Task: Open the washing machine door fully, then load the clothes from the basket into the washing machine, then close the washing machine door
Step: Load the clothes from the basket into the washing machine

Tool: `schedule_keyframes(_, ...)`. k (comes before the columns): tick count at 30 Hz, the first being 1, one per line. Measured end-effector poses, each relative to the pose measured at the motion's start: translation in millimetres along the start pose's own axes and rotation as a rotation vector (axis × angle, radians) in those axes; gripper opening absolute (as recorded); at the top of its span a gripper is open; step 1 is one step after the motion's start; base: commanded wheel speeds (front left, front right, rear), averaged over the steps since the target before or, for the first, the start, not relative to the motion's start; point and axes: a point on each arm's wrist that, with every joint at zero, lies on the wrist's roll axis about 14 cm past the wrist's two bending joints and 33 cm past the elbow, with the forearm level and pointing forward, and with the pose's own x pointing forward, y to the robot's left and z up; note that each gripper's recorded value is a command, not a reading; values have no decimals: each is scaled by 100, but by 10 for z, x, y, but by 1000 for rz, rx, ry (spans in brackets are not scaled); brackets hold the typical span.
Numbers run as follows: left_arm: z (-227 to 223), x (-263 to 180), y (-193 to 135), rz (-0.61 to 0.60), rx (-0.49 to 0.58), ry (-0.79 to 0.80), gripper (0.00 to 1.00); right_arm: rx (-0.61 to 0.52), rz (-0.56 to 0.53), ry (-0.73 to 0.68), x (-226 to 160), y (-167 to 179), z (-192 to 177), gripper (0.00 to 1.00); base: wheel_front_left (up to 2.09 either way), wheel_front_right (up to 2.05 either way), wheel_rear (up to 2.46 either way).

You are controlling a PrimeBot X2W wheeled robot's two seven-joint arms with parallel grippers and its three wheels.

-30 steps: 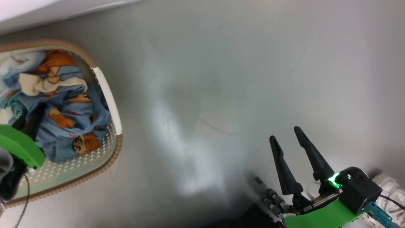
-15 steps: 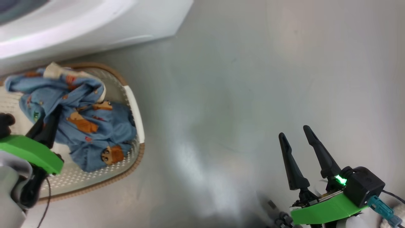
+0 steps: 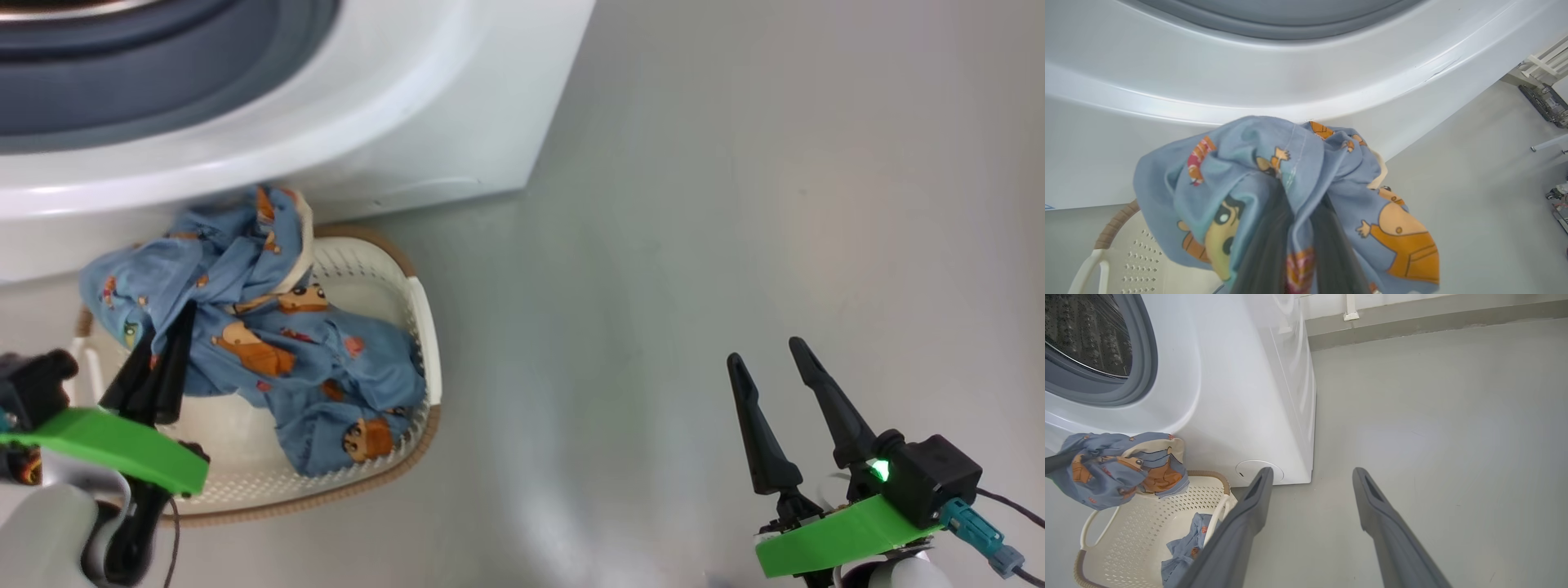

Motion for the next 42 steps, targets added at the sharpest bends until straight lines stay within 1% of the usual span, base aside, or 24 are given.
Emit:
schedule_keyframes(4, 258, -200, -55, 18, 27, -95, 0, -1, 22, -28, -16, 72, 101, 100, 0, 0, 0)
schedule_keyframes(5, 439, -357, -116, 28, 50, -165, 0, 1, 35, -51, -32, 116, 183, 100, 0, 0, 0)
schedule_keyframes(10, 790, -631, -239, 42, 117, -296, 0, -8, 54, -94, -64, 179, 339, 100, 0, 0, 0)
schedule_keyframes(19, 1208, -1161, -400, 95, 238, -475, 0, -18, 91, -176, -161, 309, 629, 100, 0, 0, 0)
schedule_keyframes(29, 1363, -1746, -495, 162, 336, -585, 0, -34, 108, -232, -397, 372, 816, 100, 0, 0, 0)
schedule_keyframes(42, 1118, -2242, -465, 251, 376, -589, 0, -66, 108, -291, -694, 380, 966, 100, 0, 0, 0)
